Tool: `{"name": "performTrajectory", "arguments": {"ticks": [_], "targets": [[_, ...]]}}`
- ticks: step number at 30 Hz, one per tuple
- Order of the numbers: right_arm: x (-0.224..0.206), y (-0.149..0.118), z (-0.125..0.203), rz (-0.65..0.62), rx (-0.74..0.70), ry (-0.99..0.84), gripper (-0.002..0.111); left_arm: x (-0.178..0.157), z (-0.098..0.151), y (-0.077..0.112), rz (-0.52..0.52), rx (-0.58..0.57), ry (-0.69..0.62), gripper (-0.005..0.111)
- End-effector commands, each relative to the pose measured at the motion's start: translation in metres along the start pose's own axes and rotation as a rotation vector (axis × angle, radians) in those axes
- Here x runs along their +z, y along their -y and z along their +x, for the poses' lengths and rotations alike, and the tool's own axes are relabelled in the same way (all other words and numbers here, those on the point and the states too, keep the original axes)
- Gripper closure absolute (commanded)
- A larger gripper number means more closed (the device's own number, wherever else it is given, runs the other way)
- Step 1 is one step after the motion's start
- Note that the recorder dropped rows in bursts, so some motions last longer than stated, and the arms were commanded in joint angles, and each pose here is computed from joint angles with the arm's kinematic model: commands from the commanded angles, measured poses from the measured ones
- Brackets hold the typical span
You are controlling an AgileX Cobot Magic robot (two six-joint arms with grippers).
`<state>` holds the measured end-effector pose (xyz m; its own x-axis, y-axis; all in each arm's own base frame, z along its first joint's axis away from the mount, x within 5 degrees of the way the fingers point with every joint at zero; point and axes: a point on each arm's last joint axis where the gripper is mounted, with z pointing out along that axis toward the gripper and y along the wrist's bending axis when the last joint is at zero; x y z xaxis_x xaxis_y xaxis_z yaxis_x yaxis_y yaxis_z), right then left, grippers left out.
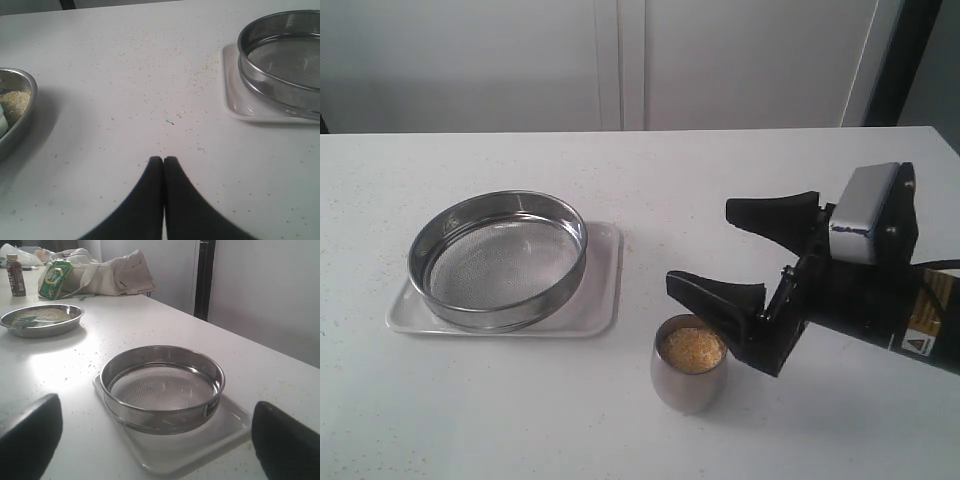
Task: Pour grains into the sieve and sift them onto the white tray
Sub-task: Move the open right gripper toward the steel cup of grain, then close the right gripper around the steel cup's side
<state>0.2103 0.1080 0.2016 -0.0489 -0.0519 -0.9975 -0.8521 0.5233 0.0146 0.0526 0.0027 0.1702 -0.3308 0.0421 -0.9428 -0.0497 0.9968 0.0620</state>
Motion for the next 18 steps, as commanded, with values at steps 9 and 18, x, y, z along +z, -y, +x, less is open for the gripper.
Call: {"name": "performTrajectory", "arguments": {"ticks": [9,18], "targets": [[0.017,-0.006,0.036,-0.059,-0.035,-0.143,0.013,0.000,0.001,0.001,0.011,-0.008,0.005,0.107],[0.025,-0.007,0.058,-0.070,-0.016,-0.201,0.013,0.000,0.001,0.001,0.011,-0.008,0.005,0.107]]}}
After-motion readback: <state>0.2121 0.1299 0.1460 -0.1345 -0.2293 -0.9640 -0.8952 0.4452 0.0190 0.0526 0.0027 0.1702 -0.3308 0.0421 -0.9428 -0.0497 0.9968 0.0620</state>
